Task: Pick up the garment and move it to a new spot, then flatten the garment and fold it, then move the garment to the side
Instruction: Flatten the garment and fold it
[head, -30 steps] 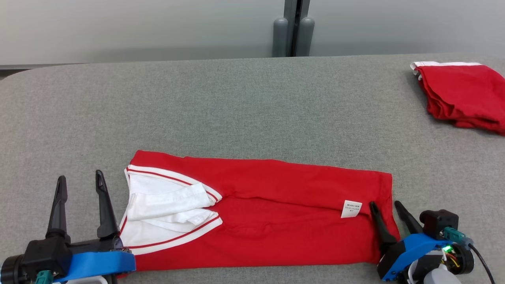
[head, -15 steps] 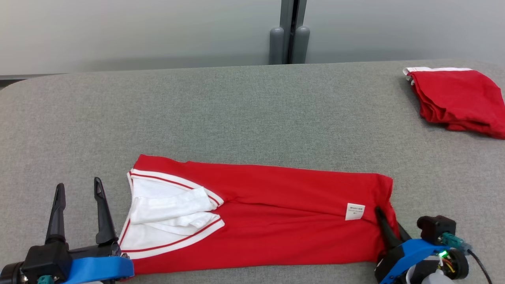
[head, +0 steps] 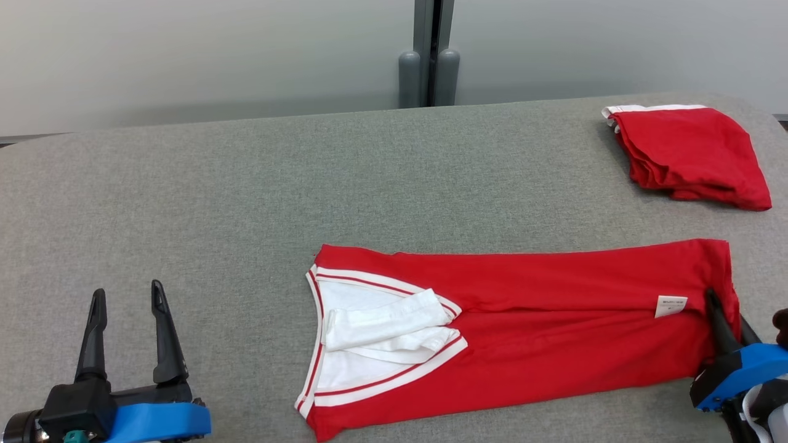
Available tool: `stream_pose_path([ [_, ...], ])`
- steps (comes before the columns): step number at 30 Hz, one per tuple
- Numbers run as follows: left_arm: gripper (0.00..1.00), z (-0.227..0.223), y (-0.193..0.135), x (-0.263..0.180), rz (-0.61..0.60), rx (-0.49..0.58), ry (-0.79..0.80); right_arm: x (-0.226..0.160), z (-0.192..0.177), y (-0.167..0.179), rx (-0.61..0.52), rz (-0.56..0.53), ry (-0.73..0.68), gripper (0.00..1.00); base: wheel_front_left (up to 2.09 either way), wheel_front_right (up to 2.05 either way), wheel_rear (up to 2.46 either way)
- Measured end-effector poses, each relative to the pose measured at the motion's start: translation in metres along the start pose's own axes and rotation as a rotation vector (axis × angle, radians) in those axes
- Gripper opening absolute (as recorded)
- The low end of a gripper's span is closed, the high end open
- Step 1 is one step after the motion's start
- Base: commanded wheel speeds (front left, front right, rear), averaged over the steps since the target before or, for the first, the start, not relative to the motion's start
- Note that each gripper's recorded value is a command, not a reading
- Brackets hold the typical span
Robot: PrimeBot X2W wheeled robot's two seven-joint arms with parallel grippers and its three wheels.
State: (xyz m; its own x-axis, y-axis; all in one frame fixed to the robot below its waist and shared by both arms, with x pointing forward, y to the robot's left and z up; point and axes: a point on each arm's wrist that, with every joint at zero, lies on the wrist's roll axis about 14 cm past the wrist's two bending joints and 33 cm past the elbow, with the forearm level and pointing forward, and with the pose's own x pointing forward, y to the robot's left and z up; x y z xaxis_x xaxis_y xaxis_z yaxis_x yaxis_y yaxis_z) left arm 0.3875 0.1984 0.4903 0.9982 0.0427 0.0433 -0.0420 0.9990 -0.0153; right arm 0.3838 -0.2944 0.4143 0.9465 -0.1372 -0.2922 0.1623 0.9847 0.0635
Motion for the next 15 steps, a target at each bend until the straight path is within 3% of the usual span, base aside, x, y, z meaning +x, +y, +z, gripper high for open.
stream_pose_path([
  [4, 1.00, -0.001, -0.001, 0.000, -0.005, 0.001, 0.003, 0.000, 0.013, 0.003, 0.002, 0.007, -0.037, 0.00, 0.00, 0.00, 0.00],
  [15, 1.00, -0.007, -0.001, 0.000, -0.002, 0.003, 0.020, -0.007, 0.031, 0.092, 0.036, 0.213, -0.101, 0.00, 0.00, 0.00, 0.00],
])
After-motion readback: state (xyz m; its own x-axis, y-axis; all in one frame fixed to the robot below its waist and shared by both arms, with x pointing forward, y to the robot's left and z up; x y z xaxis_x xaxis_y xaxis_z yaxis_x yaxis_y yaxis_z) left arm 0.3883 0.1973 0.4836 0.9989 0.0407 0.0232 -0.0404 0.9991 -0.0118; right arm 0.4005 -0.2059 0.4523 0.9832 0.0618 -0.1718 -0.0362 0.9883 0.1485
